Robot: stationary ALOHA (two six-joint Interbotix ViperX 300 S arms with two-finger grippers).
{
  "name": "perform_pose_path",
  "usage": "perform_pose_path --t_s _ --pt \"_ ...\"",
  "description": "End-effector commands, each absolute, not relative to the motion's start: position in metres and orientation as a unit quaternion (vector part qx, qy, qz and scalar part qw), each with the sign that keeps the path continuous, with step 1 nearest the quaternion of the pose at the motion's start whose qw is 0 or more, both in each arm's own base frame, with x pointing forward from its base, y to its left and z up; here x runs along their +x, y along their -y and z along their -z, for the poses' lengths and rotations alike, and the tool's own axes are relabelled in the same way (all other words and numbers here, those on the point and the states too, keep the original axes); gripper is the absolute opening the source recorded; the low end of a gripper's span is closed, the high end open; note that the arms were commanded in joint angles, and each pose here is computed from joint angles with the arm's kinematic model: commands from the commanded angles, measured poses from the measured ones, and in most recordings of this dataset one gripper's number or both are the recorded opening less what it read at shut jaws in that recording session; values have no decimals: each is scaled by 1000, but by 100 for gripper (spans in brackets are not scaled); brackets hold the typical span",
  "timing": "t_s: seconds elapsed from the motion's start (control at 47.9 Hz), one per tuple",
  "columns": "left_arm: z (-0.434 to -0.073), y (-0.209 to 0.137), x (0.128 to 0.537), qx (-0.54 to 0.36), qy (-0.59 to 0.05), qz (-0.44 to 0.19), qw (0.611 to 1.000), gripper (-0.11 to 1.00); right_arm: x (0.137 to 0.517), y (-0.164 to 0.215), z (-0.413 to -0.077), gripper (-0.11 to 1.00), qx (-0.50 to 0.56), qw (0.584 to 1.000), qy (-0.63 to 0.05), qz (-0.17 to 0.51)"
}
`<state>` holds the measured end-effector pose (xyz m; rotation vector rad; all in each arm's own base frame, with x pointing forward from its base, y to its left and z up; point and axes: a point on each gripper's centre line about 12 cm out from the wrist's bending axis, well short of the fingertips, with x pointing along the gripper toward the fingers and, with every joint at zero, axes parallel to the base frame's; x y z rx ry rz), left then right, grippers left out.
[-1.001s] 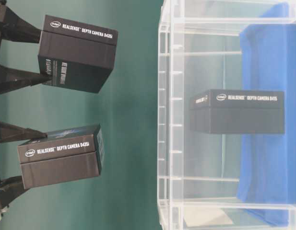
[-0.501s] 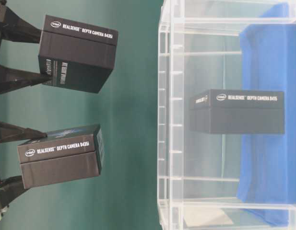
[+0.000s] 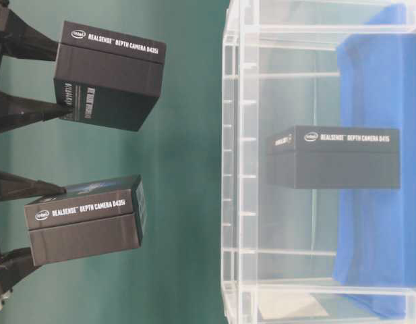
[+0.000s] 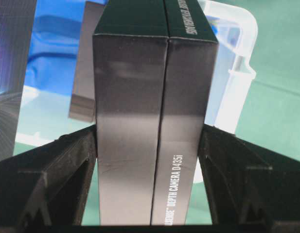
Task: Take the box out of the case with both arms.
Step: 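Carry both boxes forward over the case rim toward the table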
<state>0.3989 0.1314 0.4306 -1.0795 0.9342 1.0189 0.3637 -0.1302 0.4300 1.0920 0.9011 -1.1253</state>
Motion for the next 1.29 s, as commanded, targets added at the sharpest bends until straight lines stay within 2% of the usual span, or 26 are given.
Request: perform_pose_path --t_s 0.0,0.459,0.689,0.96,1.273 --pt "-448 -130 391 -478 -389 -440 653 63 356 128 -448 67 481 633 -370 481" --pt "-447 -130 391 -476 -392 -440 653 63 356 124 -451 67 484 635 -369 476" --pt "-445 -116 393 -471 -404 -433 653 63 358 111 -451 67 492 623 -374 480" --pt "-442 -74 401 -485 -415 -432 637 63 361 67 -449 67 480 619 -408 468" --pt "-433 -2 407 -510 -419 -435 612 63 364 -5 -446 67 478 617 -431 454"
